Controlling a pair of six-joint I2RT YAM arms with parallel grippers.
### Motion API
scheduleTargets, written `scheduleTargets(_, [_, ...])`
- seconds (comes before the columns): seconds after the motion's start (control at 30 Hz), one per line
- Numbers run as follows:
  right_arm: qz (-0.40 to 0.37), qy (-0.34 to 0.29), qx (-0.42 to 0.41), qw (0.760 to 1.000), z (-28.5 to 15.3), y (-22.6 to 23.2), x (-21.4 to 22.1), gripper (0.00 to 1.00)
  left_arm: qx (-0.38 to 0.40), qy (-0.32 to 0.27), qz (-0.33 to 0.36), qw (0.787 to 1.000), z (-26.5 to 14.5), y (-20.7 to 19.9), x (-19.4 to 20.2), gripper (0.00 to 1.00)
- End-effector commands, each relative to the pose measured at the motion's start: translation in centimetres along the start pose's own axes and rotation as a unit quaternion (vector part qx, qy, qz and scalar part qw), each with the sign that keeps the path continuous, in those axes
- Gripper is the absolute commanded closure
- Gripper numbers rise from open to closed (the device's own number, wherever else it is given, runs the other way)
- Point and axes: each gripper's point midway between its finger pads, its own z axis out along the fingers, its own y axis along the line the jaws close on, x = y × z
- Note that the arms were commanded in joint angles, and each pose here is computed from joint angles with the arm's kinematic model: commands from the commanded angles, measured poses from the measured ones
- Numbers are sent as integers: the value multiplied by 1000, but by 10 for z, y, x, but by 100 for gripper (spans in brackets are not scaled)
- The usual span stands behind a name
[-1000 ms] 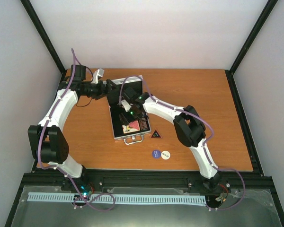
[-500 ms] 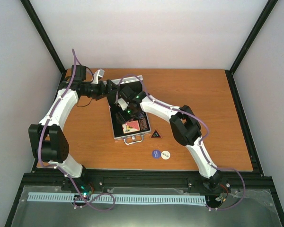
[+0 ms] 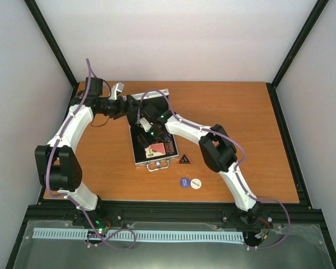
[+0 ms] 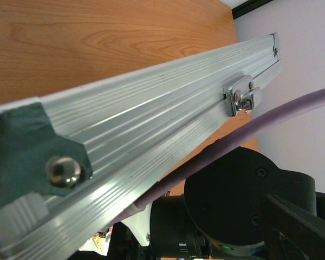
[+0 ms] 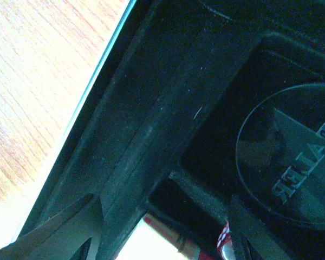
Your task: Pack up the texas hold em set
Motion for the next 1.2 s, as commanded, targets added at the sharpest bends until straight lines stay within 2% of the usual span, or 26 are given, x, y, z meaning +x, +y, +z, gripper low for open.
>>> scheduleTargets(0.0, [1, 13, -8, 1000, -4, 6, 14, 34, 12, -8, 18, 1000, 0, -6, -9, 0])
scheduleTargets(0.87, [-57, -65, 17, 996, -56, 18, -36, 32, 14, -13, 22, 1000, 1, -8, -15, 0])
scheduleTargets(1.03, [-36, -36, 49, 997, -64, 8, -20, 31, 11, -15, 23, 1000, 0, -8, -18, 0])
scheduleTargets(1.17, [-21, 1, 91, 996, -76, -7, 22, 29, 9, -18, 24, 1000, 1, -7, -19, 0])
